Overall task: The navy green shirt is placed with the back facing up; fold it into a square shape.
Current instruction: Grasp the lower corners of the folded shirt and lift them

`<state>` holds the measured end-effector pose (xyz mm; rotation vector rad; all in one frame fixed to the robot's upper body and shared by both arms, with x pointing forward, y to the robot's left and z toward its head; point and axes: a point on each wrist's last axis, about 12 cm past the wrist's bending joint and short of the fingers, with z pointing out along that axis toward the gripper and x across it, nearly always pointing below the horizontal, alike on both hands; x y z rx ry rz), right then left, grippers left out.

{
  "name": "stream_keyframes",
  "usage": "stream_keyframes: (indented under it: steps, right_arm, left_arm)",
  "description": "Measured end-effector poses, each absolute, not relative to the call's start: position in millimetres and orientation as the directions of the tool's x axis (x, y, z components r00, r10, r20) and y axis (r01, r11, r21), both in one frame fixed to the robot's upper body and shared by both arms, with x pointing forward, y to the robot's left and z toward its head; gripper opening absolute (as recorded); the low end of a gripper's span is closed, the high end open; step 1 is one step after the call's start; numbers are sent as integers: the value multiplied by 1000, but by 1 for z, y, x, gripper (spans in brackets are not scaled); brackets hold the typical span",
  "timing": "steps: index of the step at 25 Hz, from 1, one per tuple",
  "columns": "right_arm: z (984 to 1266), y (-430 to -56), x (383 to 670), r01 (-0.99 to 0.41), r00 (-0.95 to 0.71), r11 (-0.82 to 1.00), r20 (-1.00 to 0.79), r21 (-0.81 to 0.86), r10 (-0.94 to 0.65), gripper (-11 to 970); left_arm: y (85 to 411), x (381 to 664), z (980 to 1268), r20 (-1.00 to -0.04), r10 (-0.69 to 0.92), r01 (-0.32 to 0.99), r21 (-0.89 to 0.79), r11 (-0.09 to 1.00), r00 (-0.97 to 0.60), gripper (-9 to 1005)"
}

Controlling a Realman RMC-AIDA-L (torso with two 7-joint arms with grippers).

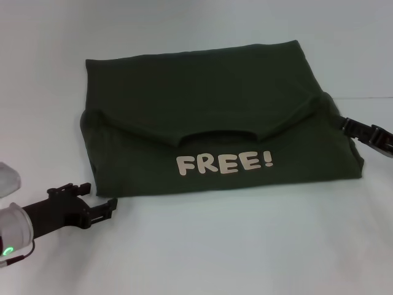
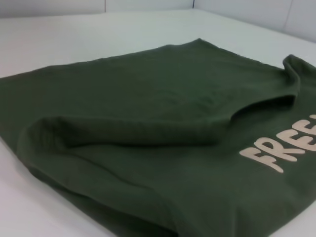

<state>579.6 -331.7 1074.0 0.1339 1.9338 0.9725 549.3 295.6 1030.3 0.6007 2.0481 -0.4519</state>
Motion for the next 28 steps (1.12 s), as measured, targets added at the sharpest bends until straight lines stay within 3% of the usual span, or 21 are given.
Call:
stream_keyframes:
  steps: [16, 27, 28]
  right_arm:
    - [1070, -336, 574, -266, -558, 686, -688, 678, 463, 659]
    - [1068, -338, 571, -260, -559, 686, -686, 679, 467, 660]
    - [1068, -338, 571, -260, -559, 686, -686, 679, 467, 660]
  left_arm:
    - [285, 554, 1032, -860, 256, 609, -78, 789, -442, 767]
    - [285, 558, 1035, -859, 264, 605, -65, 793, -439, 656]
    - [285, 558, 1035, -859, 265, 605, -64, 793, -438, 607]
